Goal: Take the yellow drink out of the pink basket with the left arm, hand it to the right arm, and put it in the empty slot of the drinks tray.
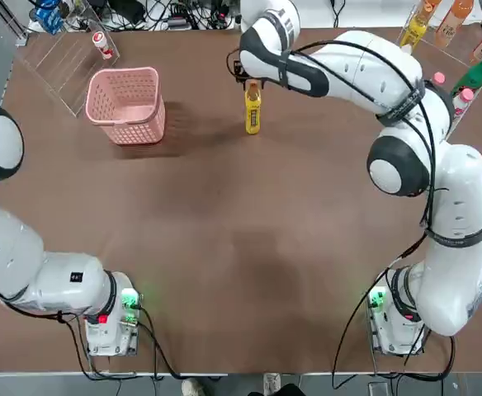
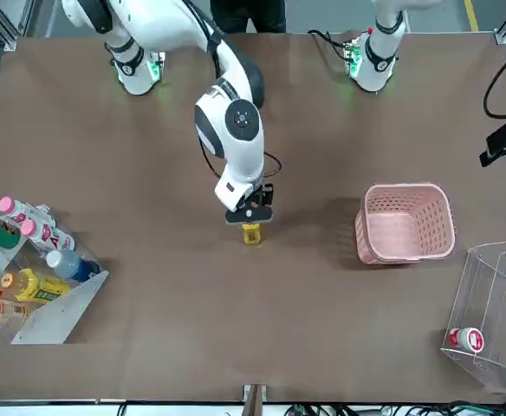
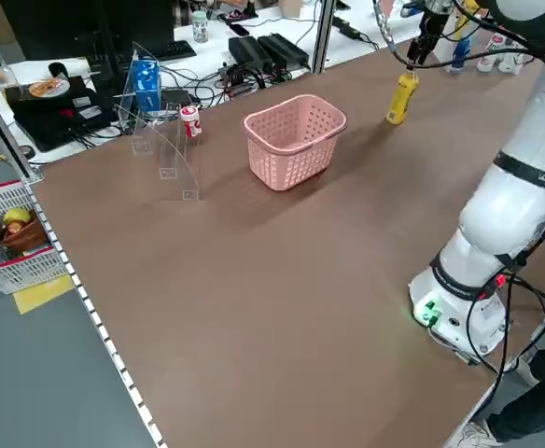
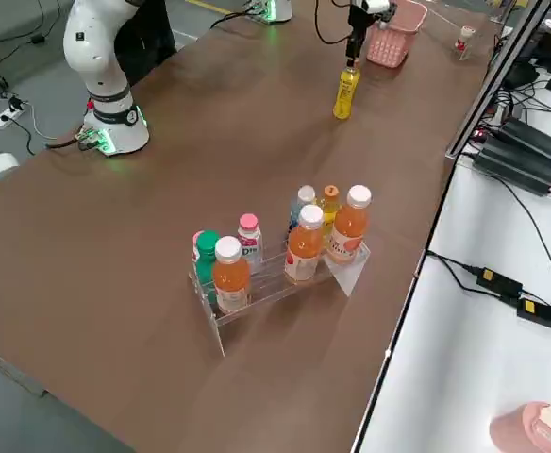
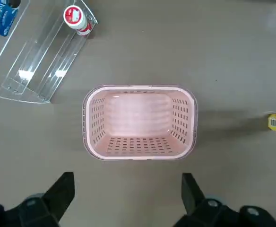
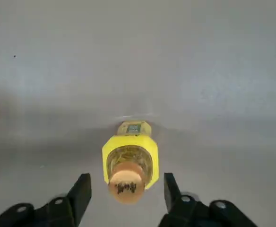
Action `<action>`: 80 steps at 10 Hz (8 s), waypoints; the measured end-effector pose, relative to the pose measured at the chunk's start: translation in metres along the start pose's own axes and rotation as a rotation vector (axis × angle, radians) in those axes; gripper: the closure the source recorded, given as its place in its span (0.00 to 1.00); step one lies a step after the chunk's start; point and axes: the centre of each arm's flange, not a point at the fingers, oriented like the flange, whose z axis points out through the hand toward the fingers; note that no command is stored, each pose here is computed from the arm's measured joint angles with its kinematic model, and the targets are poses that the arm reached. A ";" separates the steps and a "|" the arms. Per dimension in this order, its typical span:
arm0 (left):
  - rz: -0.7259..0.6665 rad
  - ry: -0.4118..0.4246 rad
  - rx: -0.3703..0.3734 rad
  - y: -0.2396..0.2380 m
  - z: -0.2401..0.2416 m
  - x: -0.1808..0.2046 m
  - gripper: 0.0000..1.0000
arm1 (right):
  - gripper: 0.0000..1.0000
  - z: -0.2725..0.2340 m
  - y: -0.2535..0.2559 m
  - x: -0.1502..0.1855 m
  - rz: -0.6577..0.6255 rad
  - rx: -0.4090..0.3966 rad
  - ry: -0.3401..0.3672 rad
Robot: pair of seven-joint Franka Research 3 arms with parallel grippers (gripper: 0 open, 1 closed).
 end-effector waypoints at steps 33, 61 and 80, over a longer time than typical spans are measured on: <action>0.013 0.021 0.004 0.005 -0.012 -0.006 0.00 | 0.66 -0.176 0.188 0.011 0.175 -0.100 -0.051; -0.028 0.022 0.008 -0.004 -0.013 -0.006 0.00 | 0.66 -0.214 0.717 0.046 0.487 -0.087 0.062; -0.031 0.023 0.008 -0.006 -0.013 -0.006 0.00 | 0.66 -0.117 0.754 0.082 0.535 -0.064 0.038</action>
